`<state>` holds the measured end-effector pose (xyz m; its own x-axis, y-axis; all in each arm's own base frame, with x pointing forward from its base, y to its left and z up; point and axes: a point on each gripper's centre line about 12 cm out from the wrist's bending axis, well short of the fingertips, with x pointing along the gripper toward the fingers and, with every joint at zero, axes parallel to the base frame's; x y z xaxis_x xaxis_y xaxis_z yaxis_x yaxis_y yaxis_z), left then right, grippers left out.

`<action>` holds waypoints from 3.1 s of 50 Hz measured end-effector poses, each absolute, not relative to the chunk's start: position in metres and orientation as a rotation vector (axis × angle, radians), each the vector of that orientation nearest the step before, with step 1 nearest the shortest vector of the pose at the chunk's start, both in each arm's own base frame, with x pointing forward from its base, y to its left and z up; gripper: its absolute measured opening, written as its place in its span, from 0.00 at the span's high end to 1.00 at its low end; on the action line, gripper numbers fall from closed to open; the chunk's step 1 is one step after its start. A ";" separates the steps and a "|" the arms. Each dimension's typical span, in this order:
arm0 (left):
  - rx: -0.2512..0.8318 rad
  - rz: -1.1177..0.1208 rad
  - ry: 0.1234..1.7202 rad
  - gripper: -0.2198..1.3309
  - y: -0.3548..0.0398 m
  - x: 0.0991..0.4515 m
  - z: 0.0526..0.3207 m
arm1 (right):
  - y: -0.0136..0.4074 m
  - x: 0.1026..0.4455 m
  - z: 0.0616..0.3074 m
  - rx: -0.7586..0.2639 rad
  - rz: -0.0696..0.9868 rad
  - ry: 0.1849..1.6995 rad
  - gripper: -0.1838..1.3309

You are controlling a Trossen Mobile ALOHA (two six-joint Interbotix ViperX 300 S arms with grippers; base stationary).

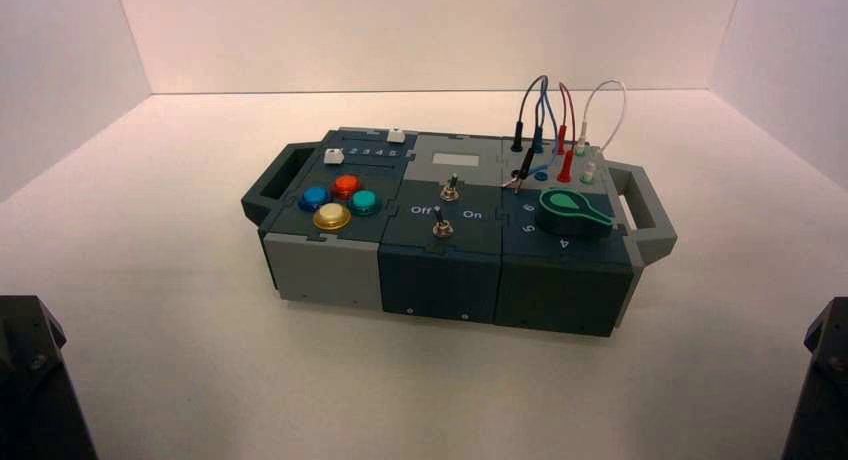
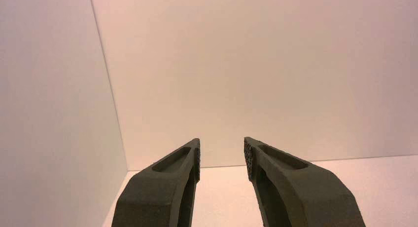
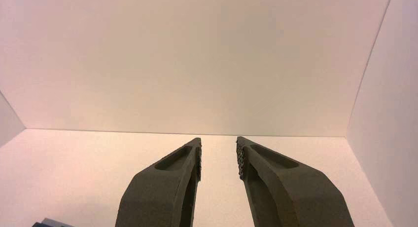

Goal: Move the bottom slider to position 2.

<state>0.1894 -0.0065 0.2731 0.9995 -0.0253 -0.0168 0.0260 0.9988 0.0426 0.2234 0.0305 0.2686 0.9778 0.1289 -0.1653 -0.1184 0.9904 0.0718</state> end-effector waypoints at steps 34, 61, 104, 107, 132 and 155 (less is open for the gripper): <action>0.049 -0.108 0.170 0.24 -0.020 0.191 0.269 | 0.035 0.216 0.261 0.053 0.148 0.337 0.58; 0.078 -0.297 0.612 0.82 -0.052 0.189 0.257 | 0.048 0.203 0.258 0.061 0.216 0.656 0.60; -0.075 -0.400 1.012 0.97 -0.092 0.210 0.197 | 0.115 0.184 0.220 -0.043 0.500 0.965 0.97; -0.076 -0.401 1.030 0.97 -0.094 0.211 0.192 | 0.118 0.182 0.220 -0.040 0.514 0.969 0.97; -0.058 -0.394 1.096 0.97 -0.108 0.229 0.164 | 0.139 0.172 0.221 -0.040 0.606 0.961 0.97; -0.048 -0.373 1.133 0.97 -0.114 0.248 0.146 | 0.143 0.178 0.213 -0.039 0.598 0.979 0.97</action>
